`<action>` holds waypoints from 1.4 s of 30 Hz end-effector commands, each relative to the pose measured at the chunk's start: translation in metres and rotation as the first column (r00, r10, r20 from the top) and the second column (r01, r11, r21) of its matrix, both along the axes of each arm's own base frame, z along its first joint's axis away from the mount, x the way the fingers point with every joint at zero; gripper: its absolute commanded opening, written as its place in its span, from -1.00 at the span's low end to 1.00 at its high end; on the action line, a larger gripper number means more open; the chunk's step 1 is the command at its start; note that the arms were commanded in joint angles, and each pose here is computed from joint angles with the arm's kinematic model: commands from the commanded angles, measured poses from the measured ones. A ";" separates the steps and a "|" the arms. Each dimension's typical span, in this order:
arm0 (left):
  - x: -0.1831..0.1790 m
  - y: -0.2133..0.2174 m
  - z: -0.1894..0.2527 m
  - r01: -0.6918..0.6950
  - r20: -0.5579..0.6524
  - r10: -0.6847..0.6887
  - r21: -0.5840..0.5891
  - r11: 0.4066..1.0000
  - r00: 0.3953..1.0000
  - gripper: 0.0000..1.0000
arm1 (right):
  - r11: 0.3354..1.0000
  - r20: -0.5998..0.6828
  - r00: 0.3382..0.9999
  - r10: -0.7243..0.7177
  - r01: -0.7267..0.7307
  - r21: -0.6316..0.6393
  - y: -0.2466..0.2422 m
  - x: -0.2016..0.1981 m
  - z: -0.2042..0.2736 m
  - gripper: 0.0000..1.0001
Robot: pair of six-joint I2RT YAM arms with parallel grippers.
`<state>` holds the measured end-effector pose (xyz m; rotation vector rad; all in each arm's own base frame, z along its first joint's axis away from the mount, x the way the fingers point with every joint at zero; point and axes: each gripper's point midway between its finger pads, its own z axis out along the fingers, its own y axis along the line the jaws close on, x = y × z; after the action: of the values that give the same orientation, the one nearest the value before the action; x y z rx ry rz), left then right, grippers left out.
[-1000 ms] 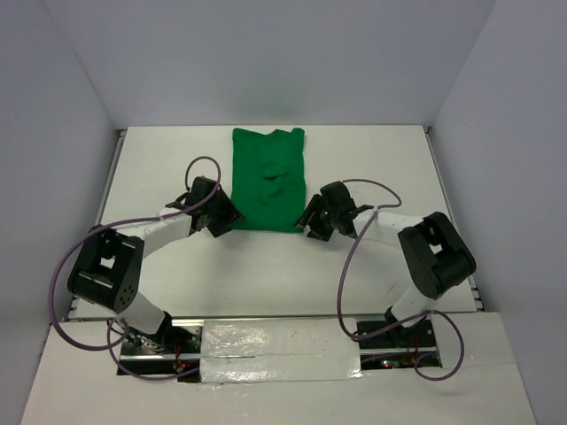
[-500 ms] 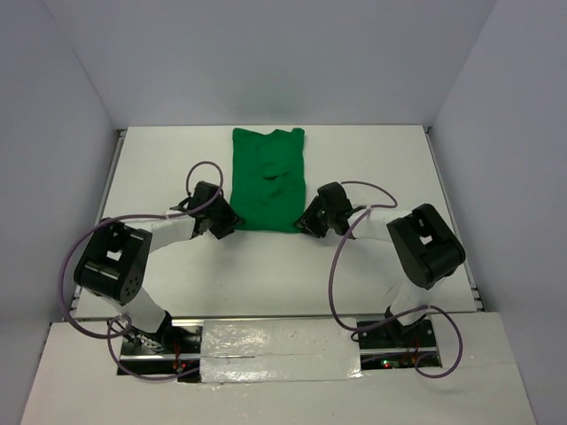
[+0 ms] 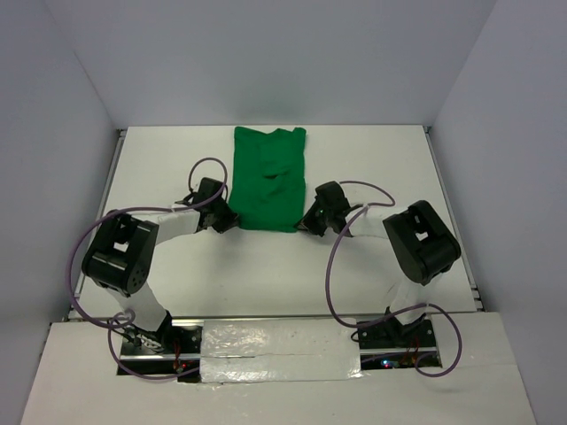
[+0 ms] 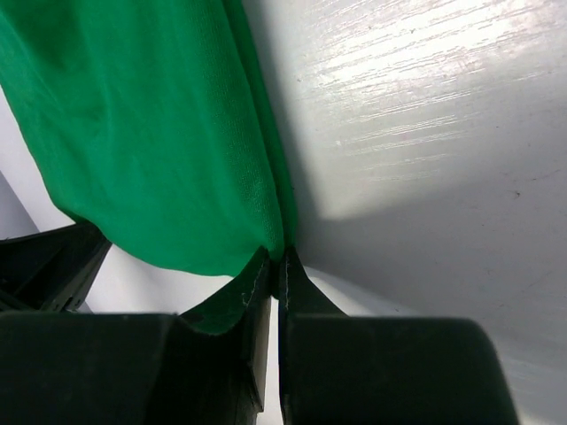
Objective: Fold and stack the t-shirts
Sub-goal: Fold the folded rectangular tshirt in 1/3 of the way, then grab one side of the 2/3 rectangular tshirt with both arms
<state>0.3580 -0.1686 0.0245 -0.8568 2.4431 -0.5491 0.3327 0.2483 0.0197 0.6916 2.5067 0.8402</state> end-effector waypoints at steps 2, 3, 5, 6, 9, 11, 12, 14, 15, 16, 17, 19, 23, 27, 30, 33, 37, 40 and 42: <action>-0.005 0.009 -0.008 0.005 -0.021 -0.004 0.058 0.998 1.000 -1.00 | 0.999 0.008 1.000 -0.001 0.001 -0.043 -0.003 0.003 -0.001 -1.00; -0.006 0.009 -0.004 0.008 -0.011 -0.007 0.055 0.998 1.000 -1.00 | 0.999 0.011 1.000 0.002 -0.002 -0.047 -0.004 0.002 0.000 -1.00; -0.012 0.011 -0.003 0.015 -0.020 -0.014 0.057 0.998 1.000 -1.00 | 0.999 0.026 1.000 0.010 -0.008 -0.048 -0.006 0.000 0.006 -1.00; -0.014 0.011 0.003 0.018 -0.009 -0.017 0.051 0.999 1.000 -1.00 | 0.999 0.027 0.999 0.016 -0.015 -0.052 -0.007 -0.002 0.008 -1.00; -0.028 0.007 0.014 0.035 -0.003 -0.035 0.036 0.999 0.999 -1.00 | 0.998 0.049 0.998 0.035 -0.032 -0.061 -0.013 -0.011 0.017 -1.00; -0.043 -0.002 0.017 0.066 -0.011 -0.066 0.032 0.997 0.998 -1.00 | 0.996 0.067 0.996 0.056 -0.052 -0.067 -0.016 -0.021 0.023 -1.00; -0.048 -0.005 0.024 0.076 0.004 -0.077 0.027 0.997 0.997 -1.00 | 0.996 0.073 0.995 0.066 -0.061 -0.068 -0.017 -0.026 0.024 -1.00; -0.068 -0.011 0.021 0.102 -0.027 -0.101 0.035 0.994 0.995 -1.00 | 0.993 0.068 0.994 0.089 -0.083 -0.082 -0.022 -0.042 0.025 -1.00; -0.074 -0.014 0.026 0.110 -0.019 -0.110 0.026 0.994 0.994 -1.00 | 0.991 0.063 0.993 0.102 -0.096 -0.089 -0.022 -0.050 0.024 -1.00; -0.087 -0.017 0.021 0.121 -0.041 -0.120 0.017 0.993 0.992 -1.00 | 0.990 0.071 0.991 0.112 -0.106 -0.093 -0.025 -0.059 0.026 -1.00; -0.093 -0.019 0.027 0.126 -0.028 -0.126 0.002 0.992 0.992 -1.00 | 0.988 0.061 0.991 0.120 -0.114 -0.101 -0.027 -0.066 0.025 -1.00; -0.113 -0.024 0.024 0.135 -0.052 -0.135 -0.015 0.991 0.989 -1.00 | 0.983 0.053 0.988 0.144 -0.137 -0.118 -0.030 -0.081 0.022 -1.00; -0.138 -0.025 0.043 0.131 -0.024 -0.132 -0.038 0.991 0.991 -1.00 | 0.979 0.083 0.982 0.168 -0.157 -0.130 -0.035 -0.105 0.041 -1.00; -0.155 -0.021 0.066 0.132 0.008 -0.132 -0.045 0.990 0.991 -1.00 | 0.979 0.121 0.977 0.173 -0.157 -0.130 -0.038 -0.121 0.064 -1.00; -0.164 -0.012 0.083 0.137 0.027 -0.136 -0.031 0.990 0.990 -1.00 | 0.980 0.144 0.975 0.166 -0.147 -0.132 -0.045 -0.128 0.079 -1.00; -0.168 -0.006 0.097 0.143 0.046 -0.142 -0.020 0.990 0.989 -1.00 | 0.980 0.164 0.971 0.173 -0.152 -0.131 -0.049 -0.133 0.092 -1.00; -0.154 -0.005 0.126 0.128 0.114 -0.127 0.003 0.992 0.985 -1.00 | 0.976 0.215 0.963 0.163 -0.126 -0.176 -0.053 -0.119 0.114 -1.00; -0.137 -0.006 0.148 0.112 0.156 -0.118 0.046 0.993 0.981 -1.00 | 0.974 0.266 0.951 0.159 -0.107 -0.199 -0.048 -0.101 0.134 -1.00; -0.119 -0.006 0.167 0.087 0.189 -0.099 0.070 0.994 0.977 -1.00 | 0.973 0.303 0.941 0.150 -0.085 -0.215 -0.045 -0.085 0.150 -1.00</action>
<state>0.2152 -0.1885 0.1652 -0.6457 2.4007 -0.6757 0.2217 0.2110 0.1452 0.3200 2.3951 0.7692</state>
